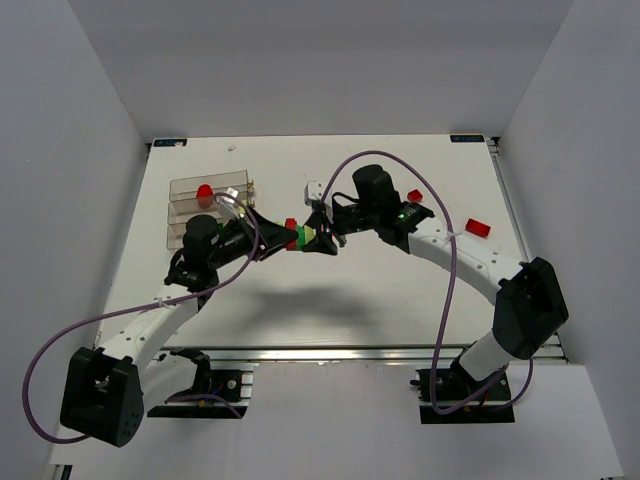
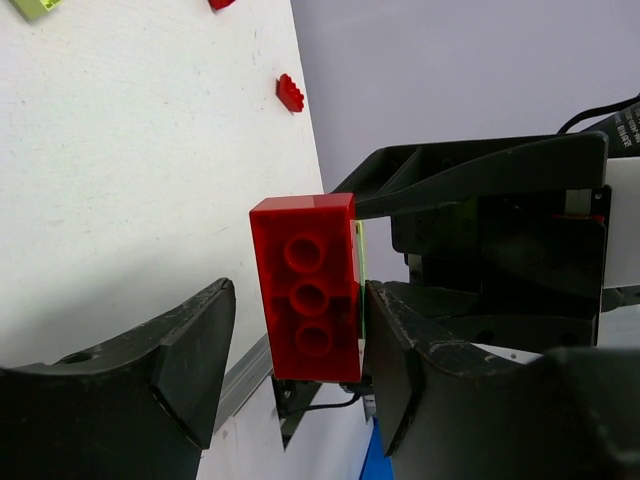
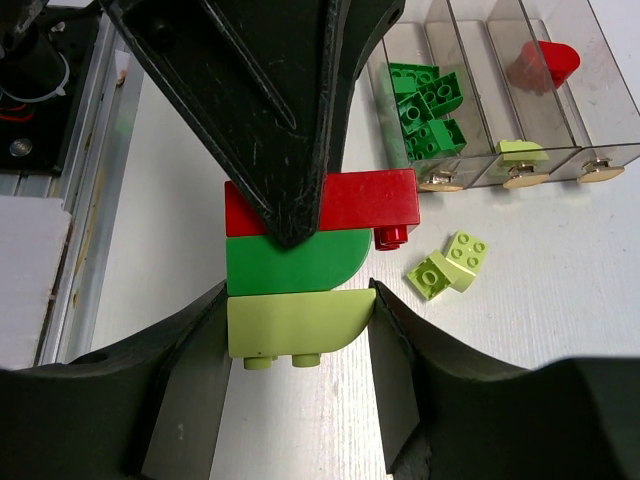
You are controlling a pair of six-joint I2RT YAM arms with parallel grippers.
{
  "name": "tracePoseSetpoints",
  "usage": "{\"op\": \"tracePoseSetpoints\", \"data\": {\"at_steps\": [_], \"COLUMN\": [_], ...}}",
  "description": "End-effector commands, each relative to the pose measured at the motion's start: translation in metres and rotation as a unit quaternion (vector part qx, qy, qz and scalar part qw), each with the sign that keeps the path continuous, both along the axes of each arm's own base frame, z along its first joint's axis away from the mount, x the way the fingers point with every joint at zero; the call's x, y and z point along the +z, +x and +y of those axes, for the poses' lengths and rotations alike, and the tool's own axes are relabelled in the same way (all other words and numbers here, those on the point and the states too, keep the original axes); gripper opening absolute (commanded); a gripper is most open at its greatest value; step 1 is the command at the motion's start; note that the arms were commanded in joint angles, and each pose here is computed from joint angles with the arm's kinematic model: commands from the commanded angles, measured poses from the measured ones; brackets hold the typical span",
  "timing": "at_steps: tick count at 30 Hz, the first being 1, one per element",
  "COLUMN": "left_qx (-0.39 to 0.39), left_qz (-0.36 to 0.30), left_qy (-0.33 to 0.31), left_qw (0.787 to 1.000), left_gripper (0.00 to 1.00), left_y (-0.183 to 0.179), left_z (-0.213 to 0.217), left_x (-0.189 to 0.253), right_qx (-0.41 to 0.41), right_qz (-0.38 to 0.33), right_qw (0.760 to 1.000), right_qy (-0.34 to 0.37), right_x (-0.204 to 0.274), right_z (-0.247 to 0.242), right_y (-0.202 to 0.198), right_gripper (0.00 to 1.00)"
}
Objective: Sort the legos into containers by color
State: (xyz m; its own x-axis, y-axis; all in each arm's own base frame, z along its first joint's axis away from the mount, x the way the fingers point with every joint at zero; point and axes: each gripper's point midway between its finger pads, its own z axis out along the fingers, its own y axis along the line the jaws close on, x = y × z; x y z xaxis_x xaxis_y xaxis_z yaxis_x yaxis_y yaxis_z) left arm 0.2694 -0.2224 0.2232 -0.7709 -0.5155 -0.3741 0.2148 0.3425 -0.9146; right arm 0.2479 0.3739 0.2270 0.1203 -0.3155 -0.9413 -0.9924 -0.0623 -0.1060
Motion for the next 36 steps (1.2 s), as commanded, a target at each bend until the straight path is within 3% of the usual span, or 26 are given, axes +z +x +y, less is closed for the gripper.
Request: {"op": "tracePoseSetpoints", "data": {"at_steps": [1,12,15,19,21,28,30,31,33,34,36], "left_qx": [0.008,0.005,0.001,-0.007,-0.012,-0.020,-0.024,-0.025,-0.023,-0.021,-0.020], "left_qz": [-0.031,-0.032,-0.033,-0.034,-0.035,-0.029,-0.027,-0.028,-0.033,-0.036,-0.043], "left_qy": [-0.012,-0.025,-0.032,-0.043,-0.049,-0.043,-0.040,-0.040,-0.037,-0.033,-0.018], "left_qw": [0.999,0.999,0.999,0.998,0.998,0.998,0.999,0.998,0.999,0.999,0.999], "left_gripper": [0.64,0.61,0.56,0.41,0.31,0.23,0.18,0.16,0.14,0.14,0.12], "left_y": [0.0051,0.0032,0.0020,0.0000,-0.0008,0.0000,-0.0003,-0.0001,0.0013,0.0029,0.0057], "left_z": [0.0028,0.0043,0.0032,0.0012,-0.0003,-0.0019,-0.0026,-0.0028,-0.0026,-0.0018,-0.0009], "left_x": [0.0243,0.0259,0.0257,0.0273,0.0282,0.0246,0.0228,0.0232,0.0246,0.0254,0.0254], "right_qx": [0.006,0.006,0.008,0.008,0.009,0.011,0.009,0.008,0.007,0.006,-0.003], "right_qz": [-0.034,-0.034,-0.031,-0.028,-0.026,-0.022,-0.022,-0.023,-0.023,-0.023,-0.016], "right_qw": [0.999,0.999,0.999,0.999,0.999,0.999,0.999,0.999,0.999,0.999,0.999], "right_qy": [0.033,0.034,0.035,0.036,0.037,0.038,0.037,0.037,0.035,0.035,0.032], "right_x": [0.0283,0.0294,0.0296,0.0302,0.0307,0.0303,0.0295,0.0297,0.0290,0.0289,0.0261], "right_z": [0.0020,0.0025,0.0032,0.0040,0.0042,0.0059,0.0057,0.0054,0.0054,0.0051,0.0046], "right_y": [-0.0023,-0.0022,-0.0024,-0.0024,-0.0024,-0.0026,-0.0022,-0.0013,-0.0013,-0.0013,0.0012], "right_gripper": [0.00,0.00,0.00,0.00,0.05,0.10,0.19,0.35,0.58,0.86,0.89]}}
